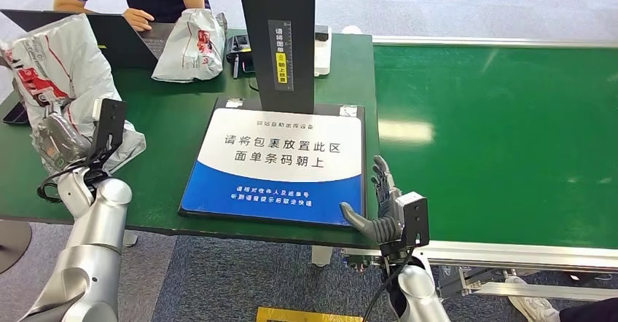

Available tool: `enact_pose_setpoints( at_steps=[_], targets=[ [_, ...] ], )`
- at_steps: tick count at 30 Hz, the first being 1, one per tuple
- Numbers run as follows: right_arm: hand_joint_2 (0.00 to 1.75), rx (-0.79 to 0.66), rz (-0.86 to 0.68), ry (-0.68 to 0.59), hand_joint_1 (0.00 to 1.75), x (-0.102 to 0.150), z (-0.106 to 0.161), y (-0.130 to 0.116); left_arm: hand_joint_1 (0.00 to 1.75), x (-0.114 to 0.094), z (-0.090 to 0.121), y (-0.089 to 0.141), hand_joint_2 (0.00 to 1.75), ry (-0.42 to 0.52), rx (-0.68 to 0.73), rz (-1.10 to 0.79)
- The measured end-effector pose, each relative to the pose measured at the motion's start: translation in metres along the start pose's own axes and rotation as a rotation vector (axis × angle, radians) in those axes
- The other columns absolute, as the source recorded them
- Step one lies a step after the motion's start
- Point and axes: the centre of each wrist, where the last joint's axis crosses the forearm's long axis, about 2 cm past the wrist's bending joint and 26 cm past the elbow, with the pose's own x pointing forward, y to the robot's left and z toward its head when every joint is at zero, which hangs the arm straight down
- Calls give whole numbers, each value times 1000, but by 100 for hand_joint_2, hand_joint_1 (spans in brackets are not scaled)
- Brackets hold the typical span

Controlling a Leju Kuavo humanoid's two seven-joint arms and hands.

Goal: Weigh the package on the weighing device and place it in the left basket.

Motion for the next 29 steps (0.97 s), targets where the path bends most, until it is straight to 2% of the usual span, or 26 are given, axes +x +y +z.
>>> enact_pose_setpoints(
  at_steps=[2,3,7,15,29],
  targets=[
    [175,-3,-1,4,0,0,2,1,33,-5,1,1,175,9,5,-40],
    [175,-5,-2,5,0,0,3,2,0,-8,1,2,175,16,9,-56],
    [175,-16,-3,8,0,3,6,4,0,-16,3,4,175,50,18,-84],
    [175,-19,-7,1,0,6,5,5,0,-17,4,3,175,82,20,-76],
    [175,-19,-10,-2,0,8,5,5,0,-10,5,1,175,54,13,-20]
  ],
)
